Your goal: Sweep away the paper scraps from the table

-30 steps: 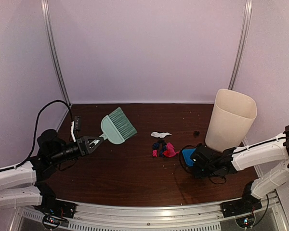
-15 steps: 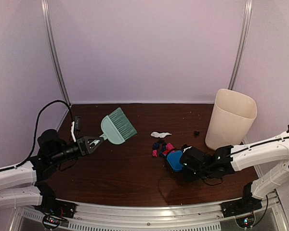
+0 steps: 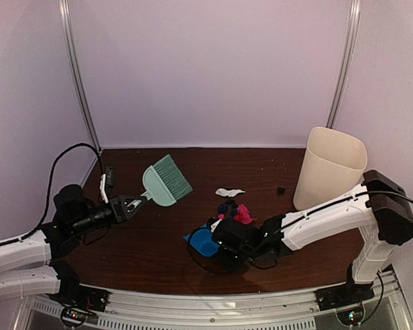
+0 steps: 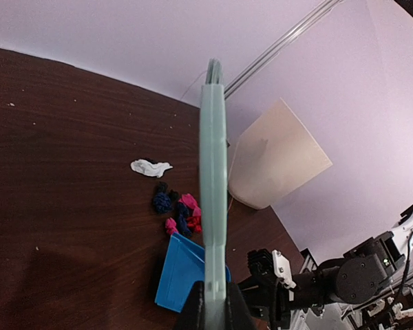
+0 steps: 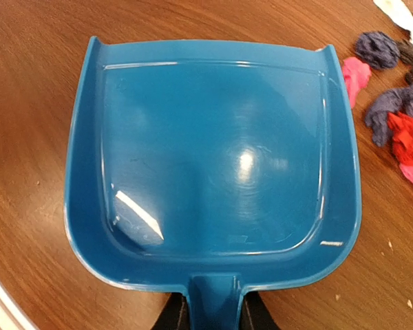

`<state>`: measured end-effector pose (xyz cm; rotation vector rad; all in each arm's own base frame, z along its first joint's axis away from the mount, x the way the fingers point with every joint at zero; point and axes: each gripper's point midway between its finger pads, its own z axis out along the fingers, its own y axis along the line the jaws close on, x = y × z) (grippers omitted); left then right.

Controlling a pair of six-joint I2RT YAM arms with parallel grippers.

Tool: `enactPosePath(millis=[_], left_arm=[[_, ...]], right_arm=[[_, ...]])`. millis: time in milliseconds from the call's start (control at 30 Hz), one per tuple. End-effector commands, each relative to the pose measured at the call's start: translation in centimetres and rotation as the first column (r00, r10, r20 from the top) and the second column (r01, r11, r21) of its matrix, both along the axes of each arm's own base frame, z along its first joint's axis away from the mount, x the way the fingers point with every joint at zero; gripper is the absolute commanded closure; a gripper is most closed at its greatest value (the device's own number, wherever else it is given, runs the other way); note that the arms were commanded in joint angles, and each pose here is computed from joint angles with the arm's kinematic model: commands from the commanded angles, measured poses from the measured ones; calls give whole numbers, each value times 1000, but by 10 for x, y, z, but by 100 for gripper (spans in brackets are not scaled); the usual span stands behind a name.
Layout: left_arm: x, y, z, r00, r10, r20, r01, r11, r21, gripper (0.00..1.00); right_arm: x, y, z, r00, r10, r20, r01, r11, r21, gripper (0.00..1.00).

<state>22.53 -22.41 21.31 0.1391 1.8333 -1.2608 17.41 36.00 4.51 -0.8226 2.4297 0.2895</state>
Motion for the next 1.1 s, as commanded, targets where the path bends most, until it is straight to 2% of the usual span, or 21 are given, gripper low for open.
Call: enactPosePath(millis=[0, 67, 133, 200, 267, 333, 400, 467, 567, 633, 733, 833, 1067], left_arm=[[6, 5, 29, 995, 49, 87, -48, 999, -8, 100], [6, 7, 28, 994, 58, 89, -58, 998, -2, 100], [7, 8, 29, 994, 62, 91, -62, 998, 0, 100], [7, 8, 29, 994, 63, 91, -63, 998, 0, 100], [7, 7, 29, 994, 60, 91, -61, 998, 0, 100], [7, 7, 28, 994, 60, 90, -60, 998, 2, 100], [7, 7, 28, 994, 59, 90, -59, 998, 1, 100], [7, 6, 28, 994, 56, 90, -56, 998, 2, 100], [7, 7, 27, 994, 58, 89, -58, 998, 1, 100], [7, 6, 27, 994, 58, 89, -58, 998, 2, 100], [8, 6, 27, 995, 57, 87, -58, 998, 2, 100], [8, 5, 25, 995, 52, 83, -52, 999, 3, 100], [10, 5, 23, 995, 60, 80, -61, 998, 9, 100]], right_arm=[[12, 30, -4, 995, 71, 67, -71, 997, -3, 86], [15, 34, -9, 994, 73, 75, -73, 997, -9, 86], [16, 37, -12, 993, 80, 82, -80, 997, -4, 80], [16, 40, -10, 992, 83, 92, -85, 996, 18, 70], [17, 38, -8, 991, 76, 110, -81, 996, 41, 56], [18, 36, -5, 988, 72, 135, -83, 993, 80, 48], [19, 37, 1, 983, 54, 178, -81, 985, 151, 33], [19, 30, 0, 977, 38, 211, -81, 976, 202, 28], [15, 17, 2, 968, 8, 252, -86, 950, 300, 26], [11, 11, 12, 959, -10, 283, -107, 913, 394, 28], [0, 0, 16, 949, 11, 316, -165, 870, 465, 32], [-4, 3, 18, 937, 26, 348, -206, 846, 492, 34], [-4, 21, 11, 922, 28, 385, -231, 839, 493, 37]])
